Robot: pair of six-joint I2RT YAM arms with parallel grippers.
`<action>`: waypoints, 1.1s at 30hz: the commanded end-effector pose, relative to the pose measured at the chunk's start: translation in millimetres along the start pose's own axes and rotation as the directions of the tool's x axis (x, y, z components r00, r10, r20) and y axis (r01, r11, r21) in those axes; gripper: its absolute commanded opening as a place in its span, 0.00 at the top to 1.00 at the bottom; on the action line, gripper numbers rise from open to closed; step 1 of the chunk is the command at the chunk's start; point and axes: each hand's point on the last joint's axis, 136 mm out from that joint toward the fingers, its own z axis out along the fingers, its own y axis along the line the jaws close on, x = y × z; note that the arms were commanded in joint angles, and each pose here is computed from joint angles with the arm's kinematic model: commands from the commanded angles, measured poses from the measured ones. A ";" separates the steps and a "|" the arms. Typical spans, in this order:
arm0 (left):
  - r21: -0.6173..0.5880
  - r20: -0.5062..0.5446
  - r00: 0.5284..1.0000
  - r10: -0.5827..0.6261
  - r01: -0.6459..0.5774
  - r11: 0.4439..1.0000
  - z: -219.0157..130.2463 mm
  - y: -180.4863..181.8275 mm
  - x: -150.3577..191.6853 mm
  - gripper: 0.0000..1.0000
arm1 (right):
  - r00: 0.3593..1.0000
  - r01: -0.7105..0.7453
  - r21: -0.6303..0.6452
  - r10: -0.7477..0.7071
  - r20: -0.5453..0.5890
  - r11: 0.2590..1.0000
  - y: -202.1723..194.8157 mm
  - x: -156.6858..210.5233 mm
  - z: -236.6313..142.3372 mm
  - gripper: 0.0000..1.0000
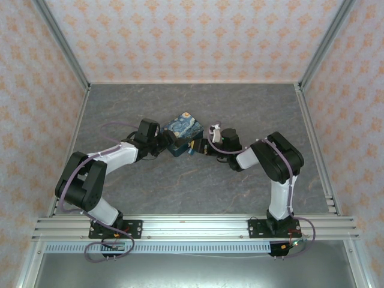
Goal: Unlock the padlock with the key
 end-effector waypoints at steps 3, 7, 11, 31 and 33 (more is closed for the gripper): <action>-0.138 -0.044 0.999 -0.025 0.019 0.990 0.8 36.0 19.2 0.29 | 1.000 0.015 -0.133 -0.012 0.020 0.991 22.1 -8.6 9.1 0.42; -0.138 -0.043 0.999 -0.028 0.021 0.990 1.1 36.2 19.6 0.29 | 1.000 0.008 -0.142 -0.007 0.003 0.990 20.9 -1.4 12.5 0.45; -0.138 -0.042 0.999 -0.025 0.019 0.990 0.5 35.8 18.7 0.29 | 1.000 0.009 -0.147 -0.009 0.004 0.989 21.1 -0.5 13.3 0.51; -0.138 -0.040 0.999 -0.022 0.017 0.990 -1.2 34.7 18.2 0.29 | 1.000 0.015 -0.088 -0.017 -0.022 0.996 12.4 7.8 8.5 0.88; -0.140 -0.038 0.999 -0.021 0.016 0.990 -1.9 34.9 17.9 0.29 | 1.000 0.014 -0.081 -0.015 -0.017 0.997 12.1 6.2 8.1 0.90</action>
